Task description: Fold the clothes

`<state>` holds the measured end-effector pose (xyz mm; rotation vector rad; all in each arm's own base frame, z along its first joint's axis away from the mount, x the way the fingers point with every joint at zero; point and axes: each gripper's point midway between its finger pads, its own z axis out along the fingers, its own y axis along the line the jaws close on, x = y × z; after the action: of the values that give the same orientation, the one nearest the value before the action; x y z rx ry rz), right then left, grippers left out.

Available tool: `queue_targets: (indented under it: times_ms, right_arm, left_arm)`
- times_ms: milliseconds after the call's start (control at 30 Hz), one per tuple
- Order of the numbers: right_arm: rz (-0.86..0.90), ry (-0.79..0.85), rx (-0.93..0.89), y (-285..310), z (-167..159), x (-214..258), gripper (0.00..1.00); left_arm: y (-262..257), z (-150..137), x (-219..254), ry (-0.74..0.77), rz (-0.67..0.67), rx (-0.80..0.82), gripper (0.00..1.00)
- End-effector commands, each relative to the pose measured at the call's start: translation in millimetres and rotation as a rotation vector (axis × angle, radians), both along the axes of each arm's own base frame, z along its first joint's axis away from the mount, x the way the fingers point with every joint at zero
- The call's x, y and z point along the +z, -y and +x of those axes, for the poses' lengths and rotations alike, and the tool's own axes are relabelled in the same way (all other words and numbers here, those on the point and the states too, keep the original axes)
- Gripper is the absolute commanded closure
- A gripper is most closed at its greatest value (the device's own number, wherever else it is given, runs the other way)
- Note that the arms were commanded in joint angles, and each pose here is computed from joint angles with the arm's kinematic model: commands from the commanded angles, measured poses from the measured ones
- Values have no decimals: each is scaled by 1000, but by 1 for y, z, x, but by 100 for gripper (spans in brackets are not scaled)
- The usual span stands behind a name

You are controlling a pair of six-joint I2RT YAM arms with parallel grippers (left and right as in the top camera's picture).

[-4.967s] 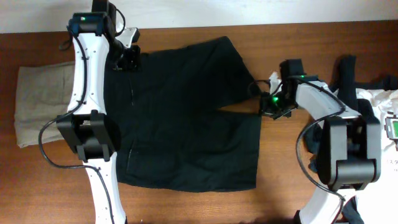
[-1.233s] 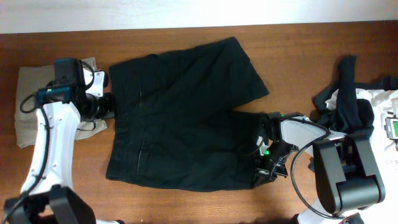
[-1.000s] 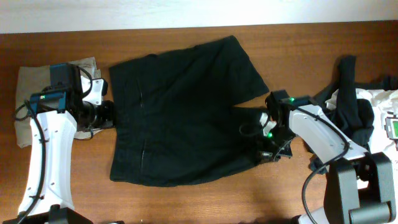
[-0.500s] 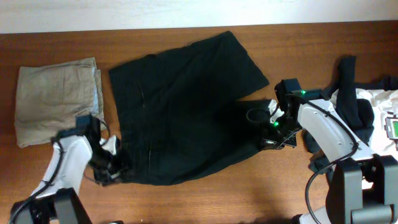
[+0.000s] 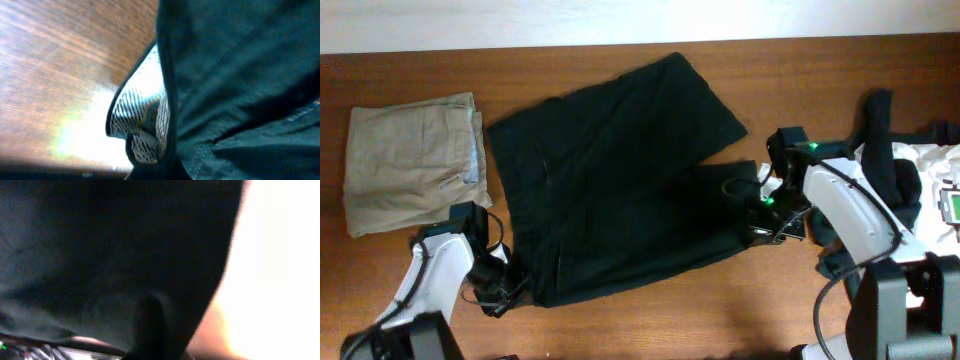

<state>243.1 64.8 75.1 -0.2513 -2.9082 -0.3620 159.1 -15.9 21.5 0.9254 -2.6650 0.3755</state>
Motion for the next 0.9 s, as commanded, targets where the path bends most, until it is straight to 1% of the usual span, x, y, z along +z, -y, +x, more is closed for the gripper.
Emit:
queue_targets:
  times_ms: [0, 33, 100, 167, 233, 267, 300, 333, 400, 433, 467, 500, 567, 600, 667, 700, 733, 767, 800, 867]
  right_arm:
    - [-95, 137, 10, 20, 5, 57, 96]
    - [-92, 185, 7, 20, 5, 76, 96]
    - [-75, 348, -17, 18, 18, 124, 96]
    - [-58, 544, -60, 16, 42, 184, 96]
    - [-46, 654, -73, 15, 64, 207, 96]
    - [-41, 722, -90, 15, 82, 214, 96]
    - [-34, 775, -106, 13, 108, 215, 96]
    - [-31, 806, -107, 12, 129, 211, 96]
    - [-26, 858, -110, 9, 179, 193, 96]
    - [-21, 901, -111, 7, 212, 181, 96]
    - [-8, 931, -111, 4, 235, 171, 96]
    - [11, 964, -106, 0, 256, 160, 96]
    - [89, 1050, -83, -15, 306, 133, 96]
    - [118, 1071, -72, -21, 320, 120, 96]
    - [169, 1053, -142, -26, 339, 91, 96]
    - [171, 1049, -141, -27, 342, 82, 77]
    - [165, 1022, -143, -25, 341, 71, 8]
    - [153, 990, -146, -20, 337, 65, 2]
    - [140, 952, -163, -9, 330, 61, 1]
    - [145, 854, -181, 15, 310, 54, 1]
  left_arm:
    - [-8, 29, 64, 201, 40, -45, 100]
    - [-12, 33, 82, 245, 72, -49, 99]
    - [-31, 45, 133, 377, 202, -55, 100]
    - [-49, 55, 181, 484, 326, -49, 99]
    - [-54, 63, 194, 529, 358, -62, 99]
    - [-58, 68, 196, 549, 380, -59, 100]
    - [-69, 87, 200, 607, 433, -49, 99]
    - [-73, 106, 203, 660, 448, -59, 100]
    - [-80, 136, 195, 689, 457, -61, 100]
    - [-83, 150, 185, 681, 455, -65, 100]
    - [-86, 166, 174, 679, 455, -78, 100]
    - [-90, 186, 161, 688, 459, -107, 100]
    - [-100, 235, 130, 731, 472, -102, 100]
    - [-105, 255, 118, 758, 480, -98, 100]
    - [-112, 286, 99, 809, 495, -89, 99]
    - [-113, 290, 92, 809, 495, -89, 92]
    - [-114, 294, 82, 798, 492, -77, 40]
    - [-115, 293, 79, 790, 491, -77, 5]
    - [-118, 291, 78, 779, 493, -73, 1]
    - [-121, 281, 84, 738, 482, -66, 1]
